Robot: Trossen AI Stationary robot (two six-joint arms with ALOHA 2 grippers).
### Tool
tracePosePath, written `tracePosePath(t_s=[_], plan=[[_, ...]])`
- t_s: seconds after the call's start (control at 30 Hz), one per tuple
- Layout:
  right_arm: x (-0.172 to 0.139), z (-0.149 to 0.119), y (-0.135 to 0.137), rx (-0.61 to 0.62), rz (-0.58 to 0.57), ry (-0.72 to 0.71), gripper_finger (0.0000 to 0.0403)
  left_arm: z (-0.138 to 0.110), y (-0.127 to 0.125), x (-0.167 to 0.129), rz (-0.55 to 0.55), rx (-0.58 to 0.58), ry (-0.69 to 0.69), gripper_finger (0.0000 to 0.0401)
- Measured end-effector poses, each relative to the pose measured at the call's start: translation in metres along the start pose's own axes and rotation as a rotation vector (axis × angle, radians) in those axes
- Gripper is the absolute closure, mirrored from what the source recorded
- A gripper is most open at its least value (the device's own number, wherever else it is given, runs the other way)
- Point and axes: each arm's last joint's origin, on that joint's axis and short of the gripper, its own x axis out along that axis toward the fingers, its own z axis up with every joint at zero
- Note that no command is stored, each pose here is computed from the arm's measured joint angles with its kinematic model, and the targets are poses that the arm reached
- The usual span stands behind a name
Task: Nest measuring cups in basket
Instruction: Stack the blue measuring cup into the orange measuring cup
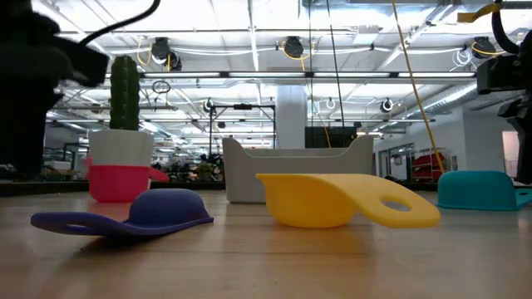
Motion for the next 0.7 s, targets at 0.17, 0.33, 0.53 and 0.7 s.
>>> tracePosePath(t_s=[0.17, 0.33, 0.53, 0.7], plan=[[0.000, 0.001, 0.002, 0.008, 0.022, -0.013, 0.0264, 0.004, -0.021, -0.028, -0.113, 0.266, -0.037, 0.0217], [0.000, 0.002, 0.003, 0.007, 0.031, -0.019, 0.0264, -0.006, -0.040, -0.063, -0.237, 0.361, -0.072, 0.0217], [0.000, 0.003, 0.003, -0.006, 0.007, -0.070, 0.0264, -0.039, -0.047, -0.090, -0.328, 0.226, -0.051, 0.0217], [0.000, 0.006, 0.004, -0.034, -0.002, -0.128, 0.0264, -0.062, -0.037, -0.093, -0.272, 0.034, -0.001, 0.0217]])
